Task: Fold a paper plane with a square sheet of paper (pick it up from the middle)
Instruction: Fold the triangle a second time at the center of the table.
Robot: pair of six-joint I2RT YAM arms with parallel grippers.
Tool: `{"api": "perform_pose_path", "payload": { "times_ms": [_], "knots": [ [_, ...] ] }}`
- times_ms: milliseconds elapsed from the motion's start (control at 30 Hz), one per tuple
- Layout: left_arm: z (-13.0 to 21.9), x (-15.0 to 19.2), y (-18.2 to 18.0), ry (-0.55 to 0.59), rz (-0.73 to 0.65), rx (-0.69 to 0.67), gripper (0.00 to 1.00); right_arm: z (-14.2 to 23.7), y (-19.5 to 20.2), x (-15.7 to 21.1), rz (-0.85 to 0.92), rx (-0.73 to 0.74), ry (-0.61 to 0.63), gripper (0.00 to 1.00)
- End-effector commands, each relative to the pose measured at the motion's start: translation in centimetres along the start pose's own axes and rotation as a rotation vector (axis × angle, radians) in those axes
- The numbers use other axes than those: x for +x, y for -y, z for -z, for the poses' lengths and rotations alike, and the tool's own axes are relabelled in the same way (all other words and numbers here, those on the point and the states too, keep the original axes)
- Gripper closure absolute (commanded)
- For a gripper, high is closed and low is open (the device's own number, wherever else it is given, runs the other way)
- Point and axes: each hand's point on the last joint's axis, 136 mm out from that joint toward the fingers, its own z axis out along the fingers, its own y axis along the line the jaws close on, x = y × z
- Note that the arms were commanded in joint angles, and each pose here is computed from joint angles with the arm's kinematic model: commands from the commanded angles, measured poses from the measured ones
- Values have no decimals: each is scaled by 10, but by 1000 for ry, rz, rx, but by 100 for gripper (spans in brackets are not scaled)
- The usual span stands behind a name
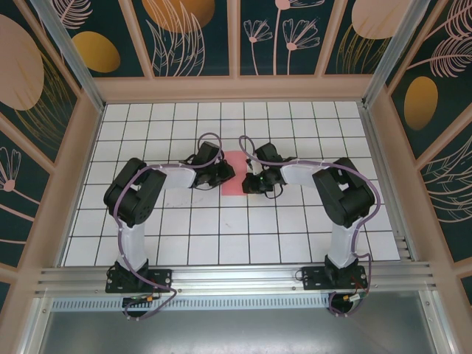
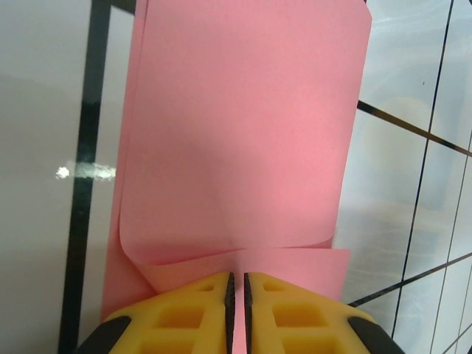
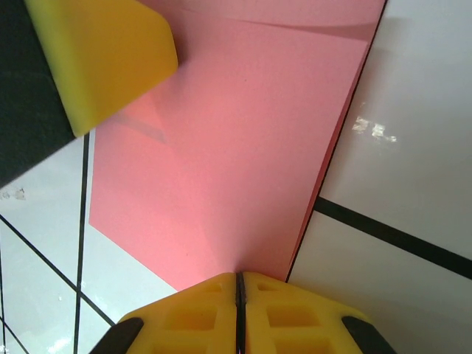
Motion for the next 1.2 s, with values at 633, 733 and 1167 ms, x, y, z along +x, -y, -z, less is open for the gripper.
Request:
{"api": "perform_pose_path", "payload": {
  "times_ms": [633,733,1167],
  "knots": [
    [49,-77,-15,206,-69,-116,83,-14,33,42,-2,150,-104,89],
    [70,-66,-13,233,-61,-73,82,-16,12,45,36,91,-105,89],
    [76,32,15,40,-70,166,82,-3,-47,30,80,-35,-18,89]
  ]
}}
